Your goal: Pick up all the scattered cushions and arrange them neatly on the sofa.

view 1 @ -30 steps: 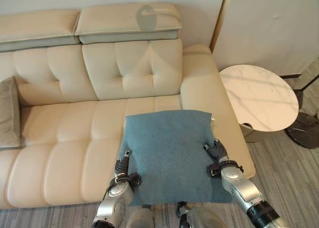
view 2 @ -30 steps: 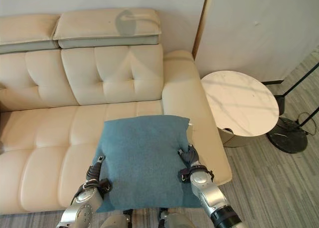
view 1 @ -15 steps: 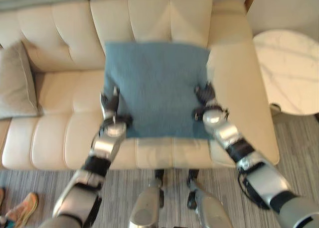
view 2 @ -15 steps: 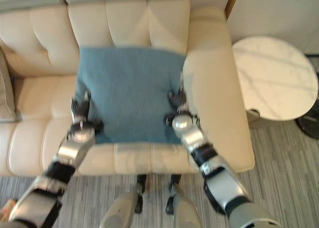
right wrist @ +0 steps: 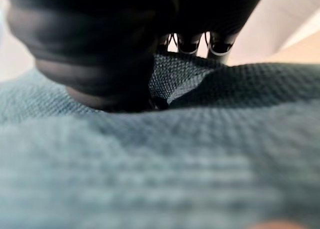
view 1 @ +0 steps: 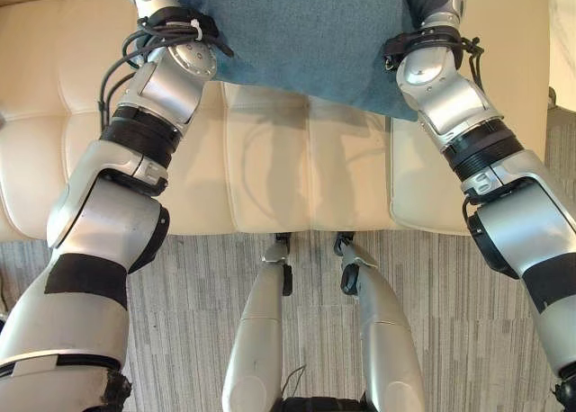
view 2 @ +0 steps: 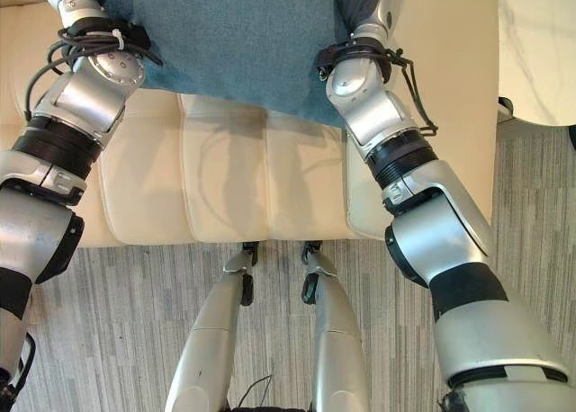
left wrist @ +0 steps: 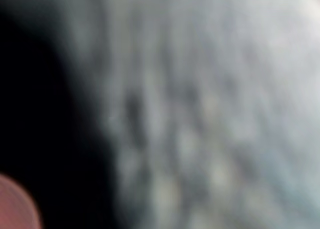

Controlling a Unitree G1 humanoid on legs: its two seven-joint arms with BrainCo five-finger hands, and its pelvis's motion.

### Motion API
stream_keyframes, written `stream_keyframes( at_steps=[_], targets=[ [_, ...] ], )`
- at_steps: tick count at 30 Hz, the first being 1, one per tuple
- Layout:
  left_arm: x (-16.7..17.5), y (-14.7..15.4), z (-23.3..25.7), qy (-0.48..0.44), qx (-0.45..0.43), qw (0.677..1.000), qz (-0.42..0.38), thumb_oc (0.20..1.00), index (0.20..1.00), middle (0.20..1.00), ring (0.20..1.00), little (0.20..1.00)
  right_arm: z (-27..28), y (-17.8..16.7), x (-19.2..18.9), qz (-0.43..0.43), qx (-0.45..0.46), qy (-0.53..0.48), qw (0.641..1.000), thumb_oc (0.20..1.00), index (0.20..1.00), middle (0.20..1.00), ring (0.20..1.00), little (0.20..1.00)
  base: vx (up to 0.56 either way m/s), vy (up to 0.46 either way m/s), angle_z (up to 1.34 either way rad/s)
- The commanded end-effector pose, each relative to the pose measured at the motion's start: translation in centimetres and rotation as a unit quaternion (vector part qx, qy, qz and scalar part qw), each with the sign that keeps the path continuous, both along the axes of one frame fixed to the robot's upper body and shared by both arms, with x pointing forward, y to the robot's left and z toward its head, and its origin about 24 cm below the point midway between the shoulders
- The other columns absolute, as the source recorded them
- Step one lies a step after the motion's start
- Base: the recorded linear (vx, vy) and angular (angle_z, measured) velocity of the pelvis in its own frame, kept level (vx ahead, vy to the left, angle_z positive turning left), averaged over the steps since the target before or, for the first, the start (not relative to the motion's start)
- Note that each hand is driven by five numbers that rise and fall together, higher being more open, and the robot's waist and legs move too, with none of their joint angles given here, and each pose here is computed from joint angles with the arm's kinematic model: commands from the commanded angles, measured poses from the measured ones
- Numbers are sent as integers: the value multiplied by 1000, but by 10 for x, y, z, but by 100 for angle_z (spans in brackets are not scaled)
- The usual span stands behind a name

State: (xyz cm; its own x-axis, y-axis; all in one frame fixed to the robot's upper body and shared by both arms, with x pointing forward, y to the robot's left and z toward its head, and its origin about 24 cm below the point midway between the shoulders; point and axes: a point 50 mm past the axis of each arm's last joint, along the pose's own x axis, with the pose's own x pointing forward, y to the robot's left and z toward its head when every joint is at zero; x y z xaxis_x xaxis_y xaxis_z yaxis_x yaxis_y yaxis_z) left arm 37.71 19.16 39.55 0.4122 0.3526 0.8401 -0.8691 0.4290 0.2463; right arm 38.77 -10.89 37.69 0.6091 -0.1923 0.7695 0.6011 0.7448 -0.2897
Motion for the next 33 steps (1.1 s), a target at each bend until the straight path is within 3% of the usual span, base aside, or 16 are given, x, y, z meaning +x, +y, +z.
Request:
stream_keyframes(
  at_steps=[1, 5, 6, 7, 8, 10, 22, 28, 33],
  targets=[
    [-19, -12, 39, -82, 82, 992, 46, 200, 200, 200, 200, 200, 48, 41, -35, 19, -84, -161, 983, 200, 200, 200, 200, 200, 50, 42, 14],
    [-19, -8, 44, -84, 81, 990, 85, 200, 200, 200, 200, 200, 61, 43, -45, -1, -71, -213, 974, 200, 200, 200, 200, 200, 37, 30, 14],
    [-19, -9, 45, -81, 80, 989, 90, 464, 464, 464, 464, 464, 62, 43, -47, -5, -70, -220, 973, 200, 200, 200, 200, 200, 39, 20, 12],
    [-18, -9, 46, -77, 82, 989, 101, 1000, 1000, 1000, 1000, 1000, 68, 49, -53, -10, -79, -242, 967, 200, 200, 200, 200, 200, 38, 19, 12],
    [-18, -10, 47, -77, 82, 989, 101, 1000, 1000, 1000, 1000, 1000, 68, 49, -53, -10, -79, -243, 967, 200, 200, 200, 200, 200, 39, 14, 17],
    [-16, -10, 49, -61, 89, 987, 116, 1000, 1000, 1000, 1000, 1000, 77, 52, -56, -57, -143, -257, 954, 1000, 1000, 1000, 1000, 1000, 42, 14, 15],
    [-10, -14, 47, -31, 93, 988, 122, 1000, 1000, 1000, 1000, 1000, 61, 34, -31, -115, -189, -190, 957, 1000, 1000, 1000, 1000, 1000, 19, 13, 5],
    [6, -6, 9, 2, -46, 998, -32, 1000, 1000, 1000, 1000, 1000, 18, 3, -7, -117, -144, -99, 978, 1000, 1000, 1000, 1000, 1000, 9, 19, -2],
    [12, 25, -57, 28, -199, 969, -146, 1000, 1000, 1000, 1000, 1000, -49, -8, 7, -38, -67, 19, 997, 1000, 1000, 1000, 1000, 1000, 34, 26, -10]
  ],
)
